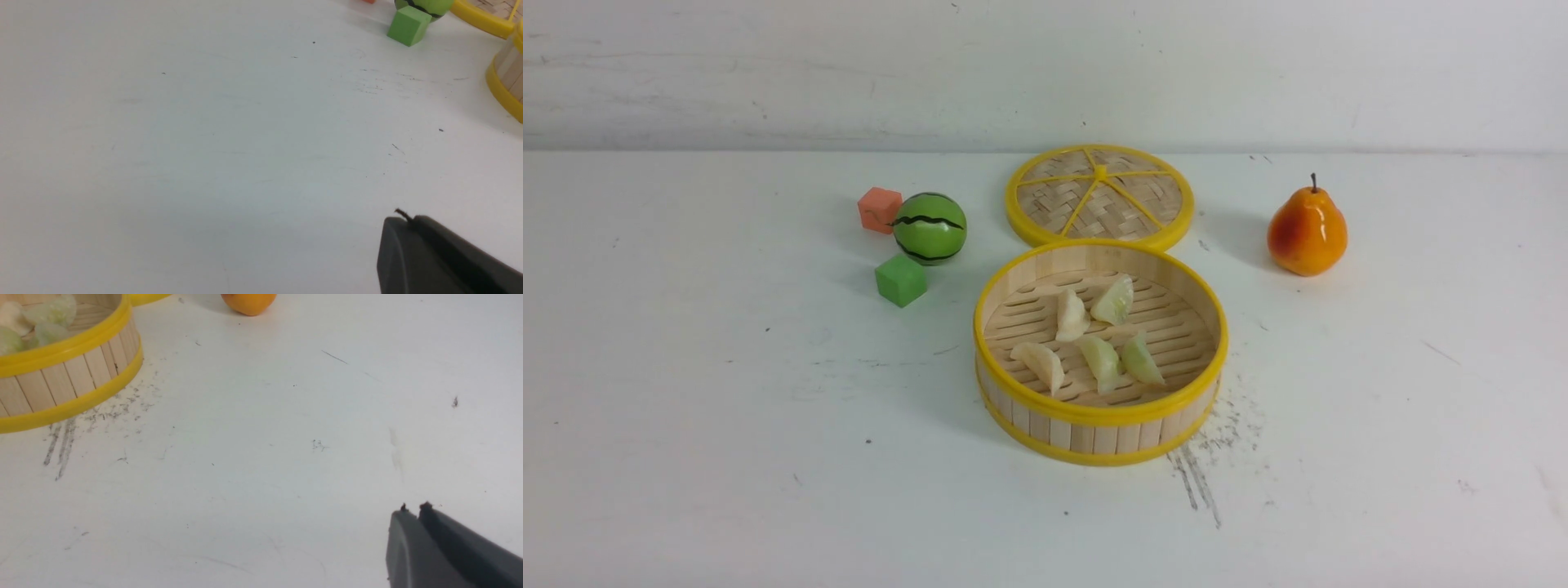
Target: Put the dumplings into the steamer on the white table.
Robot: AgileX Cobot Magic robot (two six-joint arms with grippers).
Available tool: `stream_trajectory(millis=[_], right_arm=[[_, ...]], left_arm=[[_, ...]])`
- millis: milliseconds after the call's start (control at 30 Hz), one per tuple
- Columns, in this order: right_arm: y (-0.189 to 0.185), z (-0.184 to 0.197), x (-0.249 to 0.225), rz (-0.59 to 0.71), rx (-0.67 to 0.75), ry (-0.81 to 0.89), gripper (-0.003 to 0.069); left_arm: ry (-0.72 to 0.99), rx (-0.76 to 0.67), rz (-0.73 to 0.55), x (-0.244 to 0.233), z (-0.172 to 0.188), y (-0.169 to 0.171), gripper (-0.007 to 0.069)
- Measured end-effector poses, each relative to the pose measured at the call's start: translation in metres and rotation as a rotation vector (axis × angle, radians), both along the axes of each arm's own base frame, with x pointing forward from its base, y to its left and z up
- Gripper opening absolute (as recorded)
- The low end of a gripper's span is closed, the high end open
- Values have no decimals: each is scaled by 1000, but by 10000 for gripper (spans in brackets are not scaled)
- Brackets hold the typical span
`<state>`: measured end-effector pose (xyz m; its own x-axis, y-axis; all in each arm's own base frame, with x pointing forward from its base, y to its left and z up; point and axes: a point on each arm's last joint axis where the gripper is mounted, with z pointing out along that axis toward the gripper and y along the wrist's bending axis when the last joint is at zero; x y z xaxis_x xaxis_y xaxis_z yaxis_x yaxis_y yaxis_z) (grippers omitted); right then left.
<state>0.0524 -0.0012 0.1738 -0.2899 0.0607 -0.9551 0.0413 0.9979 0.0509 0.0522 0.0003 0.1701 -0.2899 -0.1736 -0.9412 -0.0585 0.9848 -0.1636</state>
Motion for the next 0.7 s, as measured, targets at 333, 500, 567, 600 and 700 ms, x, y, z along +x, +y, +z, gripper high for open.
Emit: stream_trajectory(millis=[333,500,567,600,700], right_arm=[[0,0,0,1,-4,0,41],[0,0,0,1,-4,0,47],[0,0,0,1,-4,0,51],[0,0,0,1,-4,0,52],[0,0,0,1,-4,0,56]], left_arm=[[-2,0,0,0,0,0,-13],[-3,0,0,0,0,0,-9],[-3,0,0,0,0,0,-6],[-3,0,0,0,0,0,-6],[-3,0,0,0,0,0,-4]])
